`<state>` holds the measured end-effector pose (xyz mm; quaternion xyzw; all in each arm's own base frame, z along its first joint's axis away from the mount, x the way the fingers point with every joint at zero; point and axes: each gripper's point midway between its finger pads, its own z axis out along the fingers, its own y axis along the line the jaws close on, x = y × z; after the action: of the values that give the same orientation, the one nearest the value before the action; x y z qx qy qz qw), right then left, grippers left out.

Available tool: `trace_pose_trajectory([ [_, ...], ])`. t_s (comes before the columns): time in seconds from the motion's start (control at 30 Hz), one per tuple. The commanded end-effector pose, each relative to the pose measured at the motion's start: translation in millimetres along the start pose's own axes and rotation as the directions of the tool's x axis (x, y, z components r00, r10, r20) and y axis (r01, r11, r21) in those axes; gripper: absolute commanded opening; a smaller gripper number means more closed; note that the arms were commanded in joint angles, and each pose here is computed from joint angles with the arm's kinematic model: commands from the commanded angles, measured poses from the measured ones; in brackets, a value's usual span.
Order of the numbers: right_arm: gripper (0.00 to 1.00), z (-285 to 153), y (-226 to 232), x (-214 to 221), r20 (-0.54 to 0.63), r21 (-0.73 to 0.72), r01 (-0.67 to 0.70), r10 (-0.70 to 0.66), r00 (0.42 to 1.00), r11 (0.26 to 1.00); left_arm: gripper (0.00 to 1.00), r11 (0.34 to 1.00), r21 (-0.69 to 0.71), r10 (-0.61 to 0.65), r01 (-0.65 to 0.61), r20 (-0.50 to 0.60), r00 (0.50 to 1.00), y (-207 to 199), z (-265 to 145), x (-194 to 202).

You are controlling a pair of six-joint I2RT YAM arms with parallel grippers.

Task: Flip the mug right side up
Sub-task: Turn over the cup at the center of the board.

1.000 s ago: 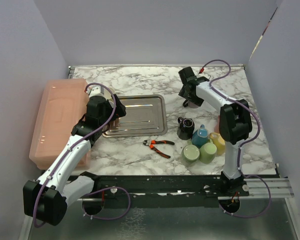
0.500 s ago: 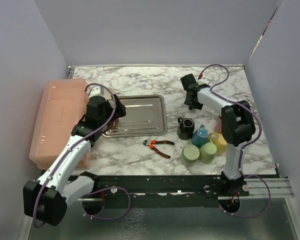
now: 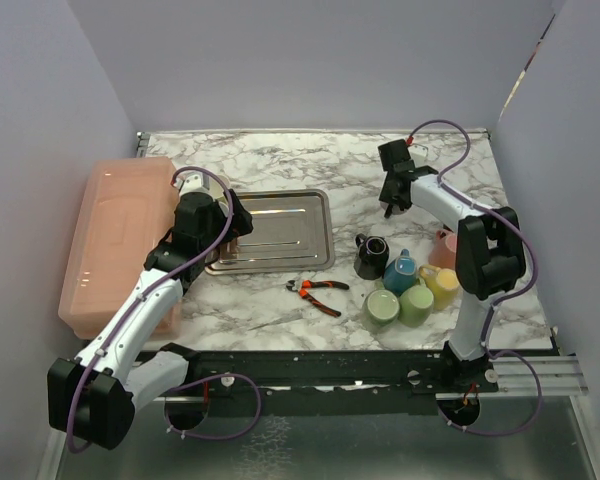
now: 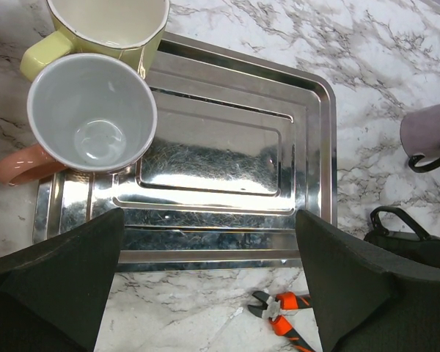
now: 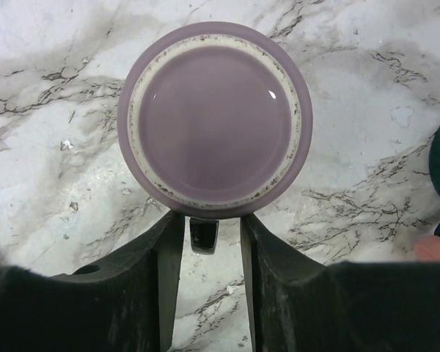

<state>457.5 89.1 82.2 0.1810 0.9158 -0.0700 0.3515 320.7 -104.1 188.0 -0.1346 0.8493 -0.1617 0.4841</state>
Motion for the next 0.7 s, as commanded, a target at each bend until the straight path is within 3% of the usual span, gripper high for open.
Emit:
trace_pose_trajectory([
  [0.0,0.41,4,7,-4,-0.025,-0.076,0.006,-0.008,1.0,0.997,0.99,1.0,0.016,-0.005,0.006,-0.017,1.0,0,3,6],
  [0.17,0.36,11,8,-1,-0.054,-0.081,0.013,-0.018,0.998,0.997,0.99,1.0,0.013,-0.004,0.005,-0.024,1.0,0,4,8],
  [0.33,0.22,13,10,-5,-0.05,-0.107,0.018,-0.024,0.998,0.994,0.99,1.0,0.008,-0.004,0.004,-0.024,1.0,2,5,9],
  [0.67,0.28,22,9,-5,-0.081,-0.117,0.028,-0.037,0.996,0.993,0.99,1.0,0.005,-0.003,0.003,-0.04,0.999,3,8,13],
])
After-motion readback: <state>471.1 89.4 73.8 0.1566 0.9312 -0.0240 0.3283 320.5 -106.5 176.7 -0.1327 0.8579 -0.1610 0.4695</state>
